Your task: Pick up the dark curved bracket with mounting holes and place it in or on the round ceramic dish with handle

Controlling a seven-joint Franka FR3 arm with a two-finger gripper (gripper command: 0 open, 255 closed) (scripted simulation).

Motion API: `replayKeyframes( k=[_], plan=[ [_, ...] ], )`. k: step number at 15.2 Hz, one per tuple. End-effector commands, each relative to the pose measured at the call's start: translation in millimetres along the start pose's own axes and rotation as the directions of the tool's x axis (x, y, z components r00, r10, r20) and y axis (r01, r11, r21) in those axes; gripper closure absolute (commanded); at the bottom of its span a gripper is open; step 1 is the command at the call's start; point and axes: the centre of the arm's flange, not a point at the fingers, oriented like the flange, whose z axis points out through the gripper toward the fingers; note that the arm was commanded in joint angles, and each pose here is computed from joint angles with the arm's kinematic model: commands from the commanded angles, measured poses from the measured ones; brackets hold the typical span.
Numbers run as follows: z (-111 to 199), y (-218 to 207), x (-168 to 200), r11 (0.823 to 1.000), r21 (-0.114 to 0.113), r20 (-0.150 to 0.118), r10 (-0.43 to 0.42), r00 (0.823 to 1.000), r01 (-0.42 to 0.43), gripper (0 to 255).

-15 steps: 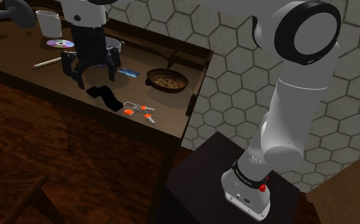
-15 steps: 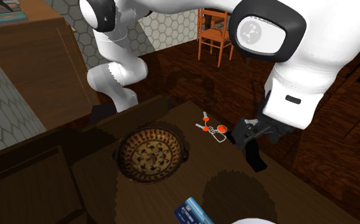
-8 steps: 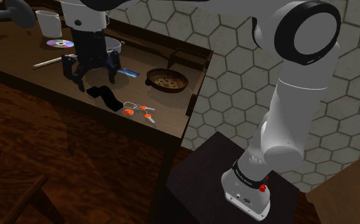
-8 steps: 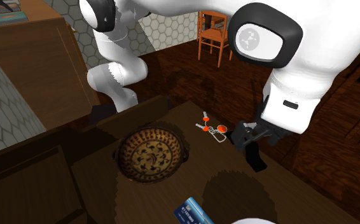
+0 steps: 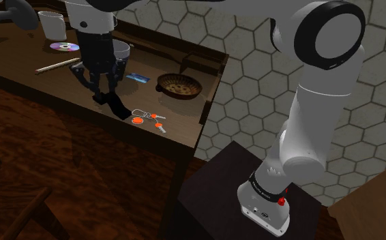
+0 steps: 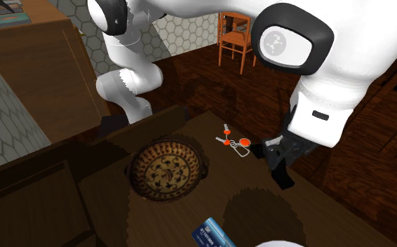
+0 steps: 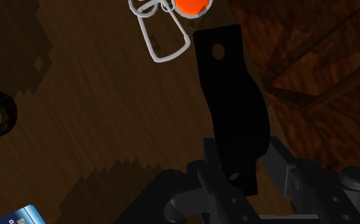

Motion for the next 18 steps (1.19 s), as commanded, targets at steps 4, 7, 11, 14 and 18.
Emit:
replayKeyframes(
  k=[4,7,11,14,18],
  plan=[
    [-5,0,-1,1.000,0.000,0.000,0.000,1.000,0.000,255],
    [-21,1,-2,1.000,0.000,0.000,0.000,1.000,0.000,255],
    [-42,1,-4,1.000,0.000,0.000,0.000,1.000,0.000,255],
    [-58,2,-6,1.000,0.000,0.000,0.000,1.000,0.000,255],
    [-79,2,-8,1.000,0.000,0.000,0.000,1.000,0.000,255]
  ],
)
